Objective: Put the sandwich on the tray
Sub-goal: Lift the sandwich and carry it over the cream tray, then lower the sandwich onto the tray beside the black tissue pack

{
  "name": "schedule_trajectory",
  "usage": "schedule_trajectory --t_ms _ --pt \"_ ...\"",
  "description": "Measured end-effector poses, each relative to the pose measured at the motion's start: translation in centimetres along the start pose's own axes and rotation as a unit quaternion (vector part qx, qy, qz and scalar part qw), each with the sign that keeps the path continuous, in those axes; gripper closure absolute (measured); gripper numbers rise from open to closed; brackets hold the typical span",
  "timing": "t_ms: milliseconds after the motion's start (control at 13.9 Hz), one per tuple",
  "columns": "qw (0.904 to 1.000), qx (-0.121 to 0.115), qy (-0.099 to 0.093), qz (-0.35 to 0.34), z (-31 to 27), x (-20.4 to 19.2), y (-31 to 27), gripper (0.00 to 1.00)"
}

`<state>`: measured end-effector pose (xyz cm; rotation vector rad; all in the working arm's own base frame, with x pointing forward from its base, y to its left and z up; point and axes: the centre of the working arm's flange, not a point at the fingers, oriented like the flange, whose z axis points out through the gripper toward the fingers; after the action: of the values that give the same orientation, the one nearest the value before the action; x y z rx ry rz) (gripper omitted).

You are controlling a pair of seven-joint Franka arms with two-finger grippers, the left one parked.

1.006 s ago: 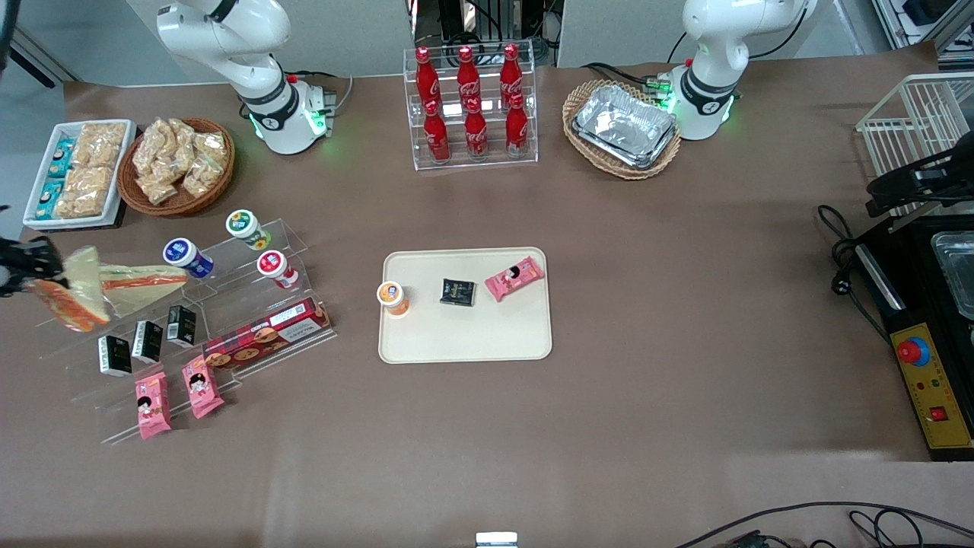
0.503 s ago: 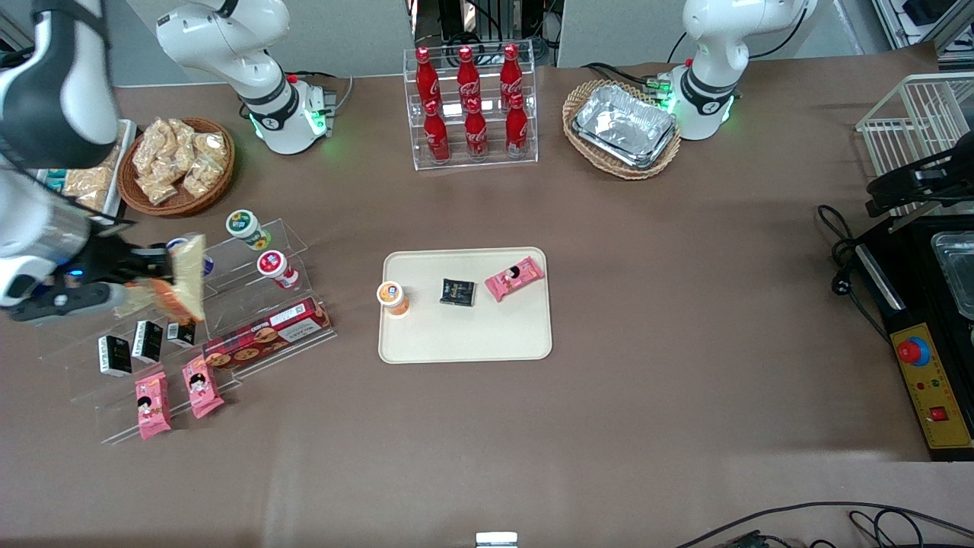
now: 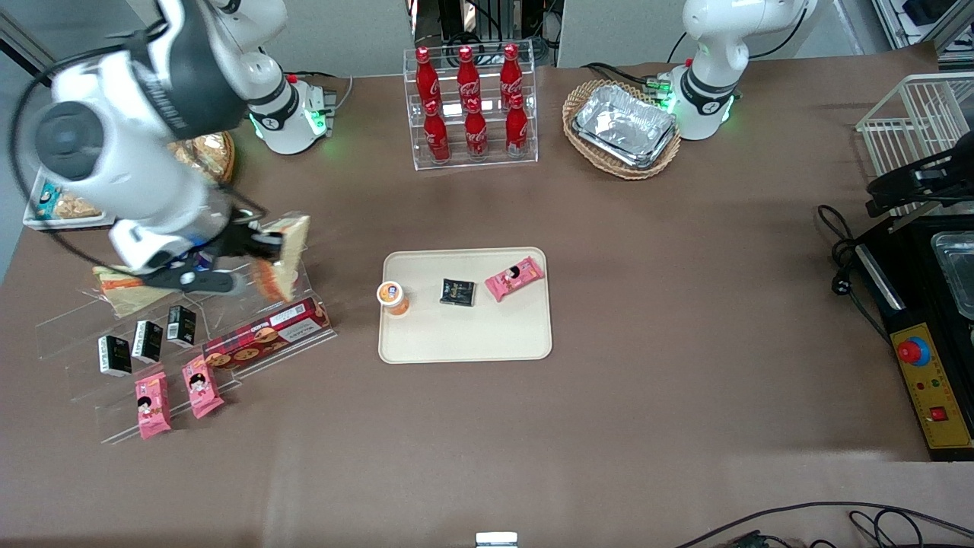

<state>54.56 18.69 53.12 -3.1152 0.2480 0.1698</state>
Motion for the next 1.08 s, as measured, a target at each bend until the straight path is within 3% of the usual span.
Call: schedule_trajectory --t_ms 431,862,1077 --pt "0.9927 -0.006 0.018 0.119 3.0 -2.9 -8.6 0.79" --pt "0.9643 0.009 0.054 0.259 8.3 -4.4 -16.2 0.79" --pt "0.9531 0.011 0.044 0.299 12.5 -3.5 -17.8 0.79"
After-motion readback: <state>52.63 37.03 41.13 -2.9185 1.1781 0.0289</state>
